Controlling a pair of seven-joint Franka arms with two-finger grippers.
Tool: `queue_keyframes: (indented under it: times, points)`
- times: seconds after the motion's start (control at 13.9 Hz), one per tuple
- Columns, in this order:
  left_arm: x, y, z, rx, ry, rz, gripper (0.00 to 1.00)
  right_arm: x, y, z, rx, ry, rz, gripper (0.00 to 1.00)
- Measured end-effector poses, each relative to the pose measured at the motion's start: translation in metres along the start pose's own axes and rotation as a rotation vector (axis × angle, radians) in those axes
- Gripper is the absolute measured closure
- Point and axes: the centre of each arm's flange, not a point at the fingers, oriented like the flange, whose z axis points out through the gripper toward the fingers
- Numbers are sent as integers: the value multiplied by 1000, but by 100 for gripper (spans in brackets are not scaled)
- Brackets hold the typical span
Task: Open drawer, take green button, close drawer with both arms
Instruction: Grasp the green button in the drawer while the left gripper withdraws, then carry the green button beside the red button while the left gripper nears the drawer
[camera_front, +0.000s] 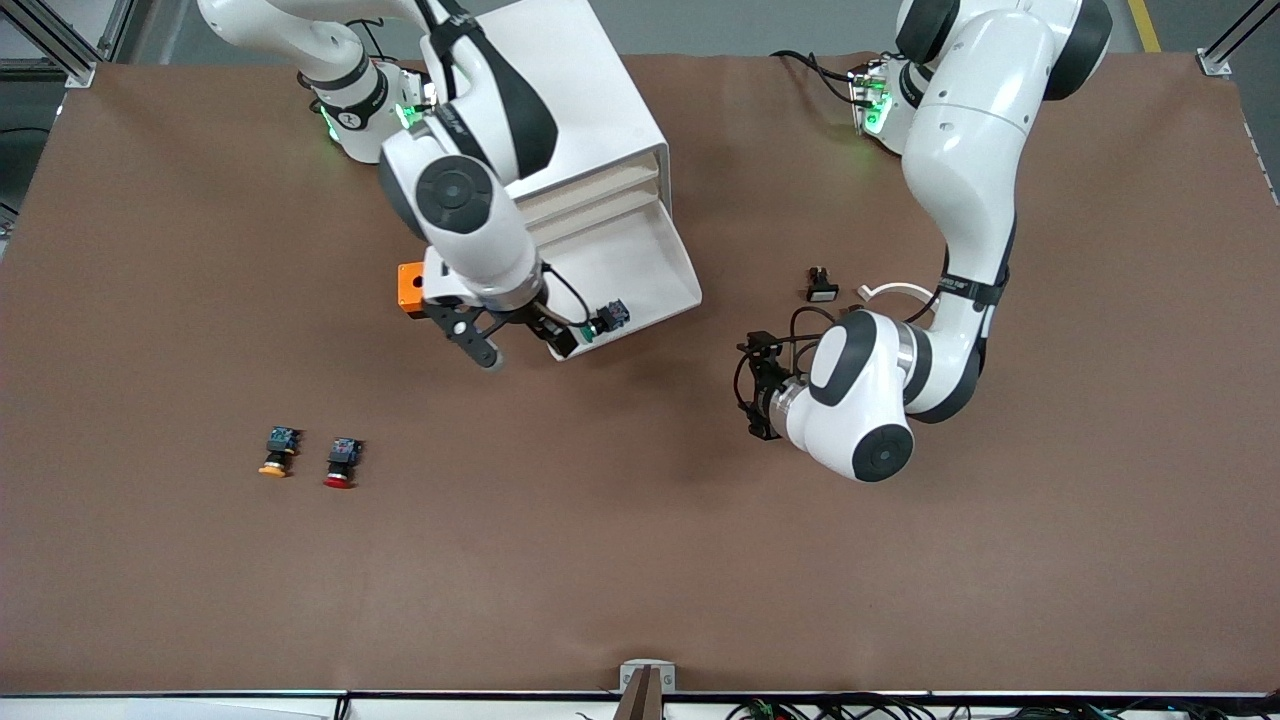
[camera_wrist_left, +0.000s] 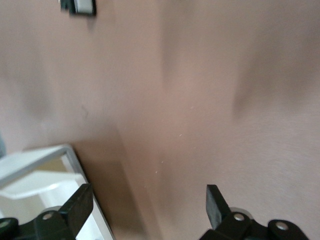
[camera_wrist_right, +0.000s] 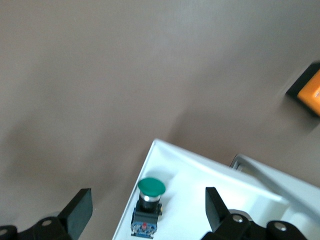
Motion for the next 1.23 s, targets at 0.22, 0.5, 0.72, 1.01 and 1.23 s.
queue_keyframes:
  times: [0.22, 0.5, 0.72, 1.01, 1.23]
  points:
    - [8, -10, -40, -86, 84, 113, 0, -32, -4, 37, 16, 8, 11, 0]
    - [16, -23, -72, -125, 168, 258, 0, -44, 1, 66, 40, 15, 29, 0]
    - [18, -29, -85, -149, 235, 349, 0, -59, 1, 77, 46, 17, 22, 0]
    - [17, -43, -111, -166, 294, 564, 0, -72, -2, 98, 47, 21, 3, 5]
    - [16, -52, -126, -174, 321, 696, 0, -77, -2, 102, 46, 21, -5, 22]
